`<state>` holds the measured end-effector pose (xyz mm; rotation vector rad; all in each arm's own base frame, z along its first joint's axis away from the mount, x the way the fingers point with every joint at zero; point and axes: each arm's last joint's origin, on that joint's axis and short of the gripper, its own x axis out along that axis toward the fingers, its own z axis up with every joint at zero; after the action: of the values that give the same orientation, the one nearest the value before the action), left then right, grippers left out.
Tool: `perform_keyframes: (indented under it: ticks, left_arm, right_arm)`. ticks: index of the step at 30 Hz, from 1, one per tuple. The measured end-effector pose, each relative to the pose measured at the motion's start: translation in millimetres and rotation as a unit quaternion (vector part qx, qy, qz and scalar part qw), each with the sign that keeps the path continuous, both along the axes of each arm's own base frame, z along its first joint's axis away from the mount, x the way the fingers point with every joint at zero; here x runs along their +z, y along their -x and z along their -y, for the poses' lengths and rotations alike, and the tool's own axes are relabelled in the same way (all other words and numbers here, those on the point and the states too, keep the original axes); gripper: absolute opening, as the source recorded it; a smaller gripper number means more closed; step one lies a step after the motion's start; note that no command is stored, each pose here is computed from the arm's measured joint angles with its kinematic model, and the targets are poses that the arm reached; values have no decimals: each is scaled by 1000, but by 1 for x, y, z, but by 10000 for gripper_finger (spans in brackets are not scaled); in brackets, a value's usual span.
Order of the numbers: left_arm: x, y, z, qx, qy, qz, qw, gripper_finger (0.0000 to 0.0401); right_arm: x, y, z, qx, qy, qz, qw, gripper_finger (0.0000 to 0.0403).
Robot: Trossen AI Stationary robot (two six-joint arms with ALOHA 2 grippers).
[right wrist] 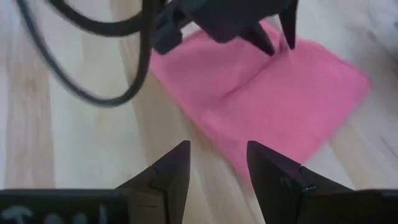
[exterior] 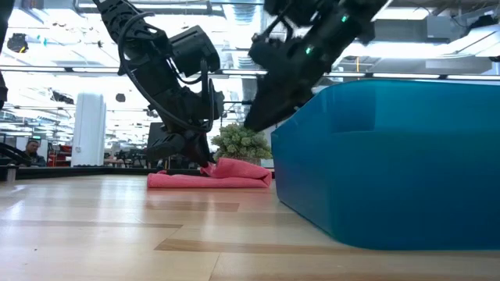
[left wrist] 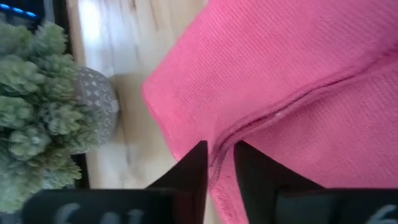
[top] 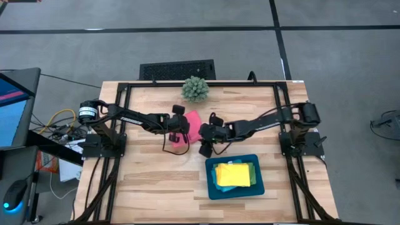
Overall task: Fold microfiber towels
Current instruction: Fold the pink microfiber towel
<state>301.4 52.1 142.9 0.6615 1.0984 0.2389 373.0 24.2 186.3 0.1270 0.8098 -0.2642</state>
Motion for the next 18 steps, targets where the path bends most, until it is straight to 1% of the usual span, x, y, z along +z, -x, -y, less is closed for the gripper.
perform_keyframes:
  ticks: [2, 4, 6, 8, 12, 14, 16, 18]
  left_arm:
    - [-1, 1, 2, 0, 9, -7, 1000, 90]
    - [-1, 2, 4, 2, 13, -10, 1000, 109]
    - [-2, 2, 5, 9, 5, -12, 1000, 125]
    - [-1, 3, 6, 20, -10, -14, 1000, 135]
    - [-1, 3, 10, 30, -40, -22, 998, 144]
    - [0, 3, 13, 39, -58, -20, 997, 144]
    - [1, 3, 16, 47, -73, -18, 996, 143]
    - [2, 2, 19, 55, -77, -9, 995, 142]
  right_arm:
    - [-9, -3, 4, -2, 3, -4, 1000, 182]
    - [-19, -13, 8, -5, 3, 12, 1000, 182]
    - [-30, -14, 13, -12, 5, -2, 1000, 182]
    - [-40, -20, 18, -19, 3, 7, 1000, 182]
    - [-52, -22, 27, -35, -1, -4, 999, 182]
    - [-61, -20, 29, -40, -1, -29, 999, 182]
    - [-69, -20, 30, -42, -2, -38, 998, 182]
    - [-72, -21, 30, -42, -2, -42, 998, 182]
